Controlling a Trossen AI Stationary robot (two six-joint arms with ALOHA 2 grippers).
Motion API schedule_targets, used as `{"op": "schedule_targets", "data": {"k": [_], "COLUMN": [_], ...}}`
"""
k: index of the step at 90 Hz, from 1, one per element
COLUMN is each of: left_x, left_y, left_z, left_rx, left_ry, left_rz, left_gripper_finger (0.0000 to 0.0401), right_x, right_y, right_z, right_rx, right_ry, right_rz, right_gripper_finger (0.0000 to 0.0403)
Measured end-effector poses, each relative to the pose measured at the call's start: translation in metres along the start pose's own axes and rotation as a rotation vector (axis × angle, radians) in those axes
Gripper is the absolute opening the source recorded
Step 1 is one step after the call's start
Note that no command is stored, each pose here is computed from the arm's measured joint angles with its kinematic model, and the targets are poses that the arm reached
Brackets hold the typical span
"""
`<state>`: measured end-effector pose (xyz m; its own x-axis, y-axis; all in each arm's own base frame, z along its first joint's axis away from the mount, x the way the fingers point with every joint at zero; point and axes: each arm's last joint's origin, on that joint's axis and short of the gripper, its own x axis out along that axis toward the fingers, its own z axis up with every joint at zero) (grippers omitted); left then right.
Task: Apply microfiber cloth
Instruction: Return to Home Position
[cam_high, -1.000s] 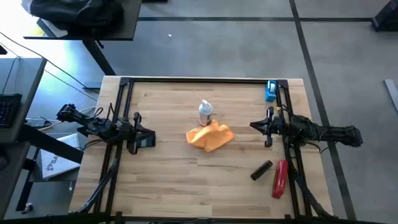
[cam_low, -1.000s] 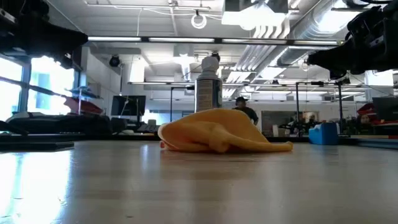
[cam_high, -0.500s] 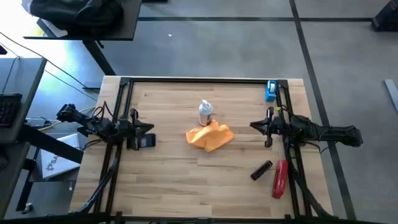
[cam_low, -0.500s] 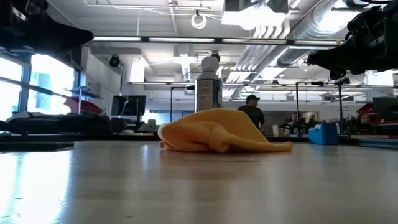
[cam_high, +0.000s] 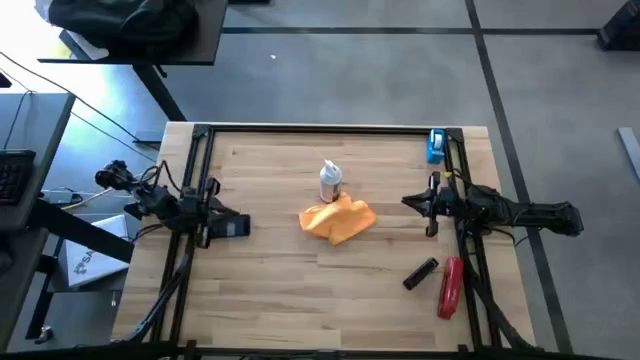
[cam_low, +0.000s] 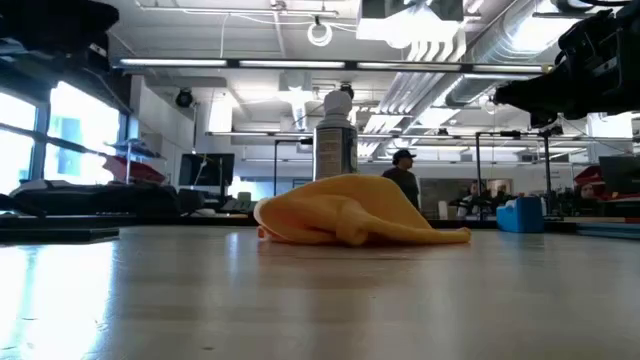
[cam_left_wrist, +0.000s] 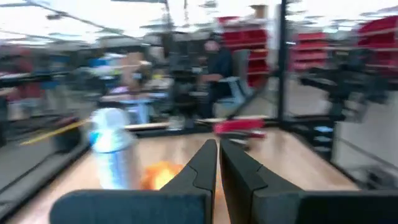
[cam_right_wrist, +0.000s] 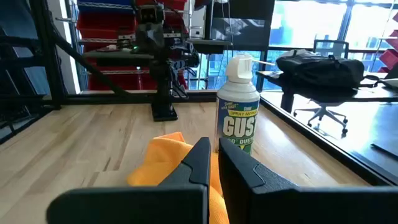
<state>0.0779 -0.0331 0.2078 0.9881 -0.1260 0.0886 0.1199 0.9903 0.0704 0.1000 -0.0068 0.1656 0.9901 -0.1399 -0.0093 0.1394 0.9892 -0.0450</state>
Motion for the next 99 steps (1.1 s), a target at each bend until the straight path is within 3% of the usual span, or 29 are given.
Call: {"op": "schedule_targets", "data": {"k": [38, 69, 99], "left_x": [0.006, 0.011, 0.012], "left_y": [-0.014, 0.008, 0.027], "left_z": [-0.028, -0.032, -0.036], "left_rx": [0.005, 0.009, -0.019], "left_ry": [-0.083, -0.047, -0.001], "left_rz": [-0.395, -0.305, -0.107], "left_gripper_finger": [0.0, 0.0, 0.0], "right_x": [0.0, 0.0, 0.0], "right_y": [0.0, 0.0, 0.0], "right_z": [0.0, 0.0, 0.0], "right_rx": [0.001, 0.0, -0.001], "right_ry": [0.0, 0.0, -0.001], "right_rz": [0.0, 0.001, 0.001], "right_gripper_finger": [0.0, 0.0, 0.0]}}
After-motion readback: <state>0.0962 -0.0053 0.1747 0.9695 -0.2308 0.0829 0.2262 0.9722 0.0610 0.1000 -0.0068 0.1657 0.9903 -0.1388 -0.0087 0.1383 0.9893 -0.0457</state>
